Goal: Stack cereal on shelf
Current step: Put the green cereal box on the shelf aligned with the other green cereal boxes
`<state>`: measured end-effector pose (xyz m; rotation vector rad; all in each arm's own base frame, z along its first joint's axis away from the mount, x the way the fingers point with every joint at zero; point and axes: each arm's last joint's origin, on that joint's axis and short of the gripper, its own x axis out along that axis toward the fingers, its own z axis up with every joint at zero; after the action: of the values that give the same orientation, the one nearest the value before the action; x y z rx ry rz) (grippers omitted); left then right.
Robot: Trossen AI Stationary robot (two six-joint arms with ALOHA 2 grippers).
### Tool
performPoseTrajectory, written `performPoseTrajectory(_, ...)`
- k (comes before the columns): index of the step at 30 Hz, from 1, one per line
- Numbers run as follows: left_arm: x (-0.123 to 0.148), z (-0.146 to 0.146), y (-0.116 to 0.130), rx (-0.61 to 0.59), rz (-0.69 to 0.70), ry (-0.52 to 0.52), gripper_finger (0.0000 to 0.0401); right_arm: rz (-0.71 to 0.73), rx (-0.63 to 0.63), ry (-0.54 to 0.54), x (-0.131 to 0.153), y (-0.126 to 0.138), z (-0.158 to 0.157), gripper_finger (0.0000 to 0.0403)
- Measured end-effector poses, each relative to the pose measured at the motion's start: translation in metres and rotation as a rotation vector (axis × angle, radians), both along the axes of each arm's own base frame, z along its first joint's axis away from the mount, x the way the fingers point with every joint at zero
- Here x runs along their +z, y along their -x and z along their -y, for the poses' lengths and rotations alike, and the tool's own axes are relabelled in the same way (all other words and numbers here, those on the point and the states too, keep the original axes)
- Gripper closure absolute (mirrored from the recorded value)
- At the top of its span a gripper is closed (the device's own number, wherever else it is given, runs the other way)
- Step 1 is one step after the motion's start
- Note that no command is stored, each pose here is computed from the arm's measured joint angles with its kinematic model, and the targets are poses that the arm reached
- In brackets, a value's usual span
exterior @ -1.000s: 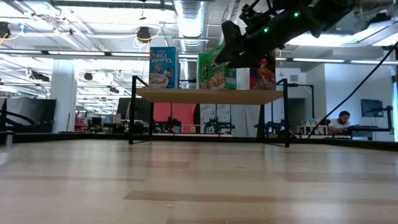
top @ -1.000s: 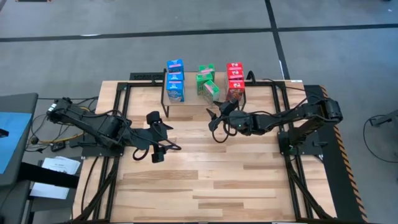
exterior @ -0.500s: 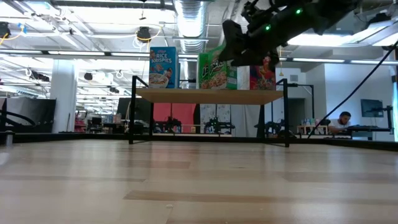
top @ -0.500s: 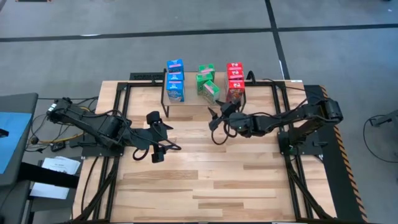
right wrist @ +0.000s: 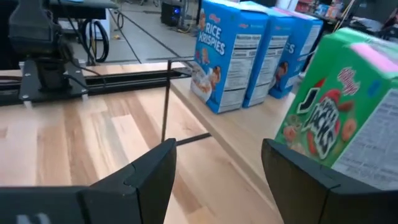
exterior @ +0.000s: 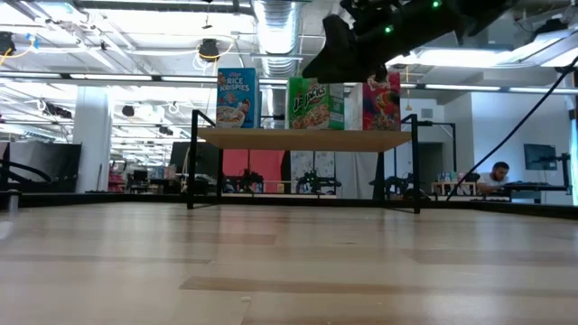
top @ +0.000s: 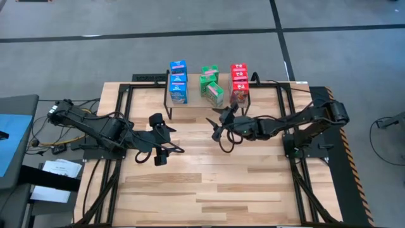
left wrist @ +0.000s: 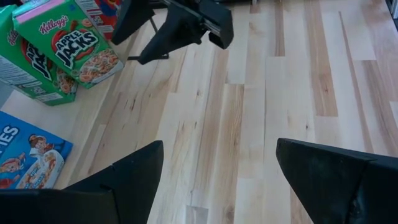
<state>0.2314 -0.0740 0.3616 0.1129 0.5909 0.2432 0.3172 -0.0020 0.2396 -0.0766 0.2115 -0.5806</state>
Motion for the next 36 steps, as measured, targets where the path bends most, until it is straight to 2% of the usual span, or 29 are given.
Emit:
performPoseTrajectory(16,0.000,0.000,0.000,-0.004,-0.002,-0.007,0.0098,-0.006,-0.072,0.005,0.000,0.001,0.022,0.0142)
performPoseTrajectory(22,0.000,0.000,0.000,-0.004,-0.002,-0.008,0.0098,-0.018,-0.195,0.035,0.000,0.003,0.024,0.0142)
performPoseTrajectory(29,0.000,0.000,0.000,-0.004,-0.003,-0.008,0.0098,-0.017,-0.203,0.036,0.000,0.004,0.024,0.0142)
performPoseTrajectory(36,0.000,0.000,0.000,-0.004,-0.003,-0.008,0.0098,-0.019,-0.277,0.053,0.000,0.005,0.026,0.0142)
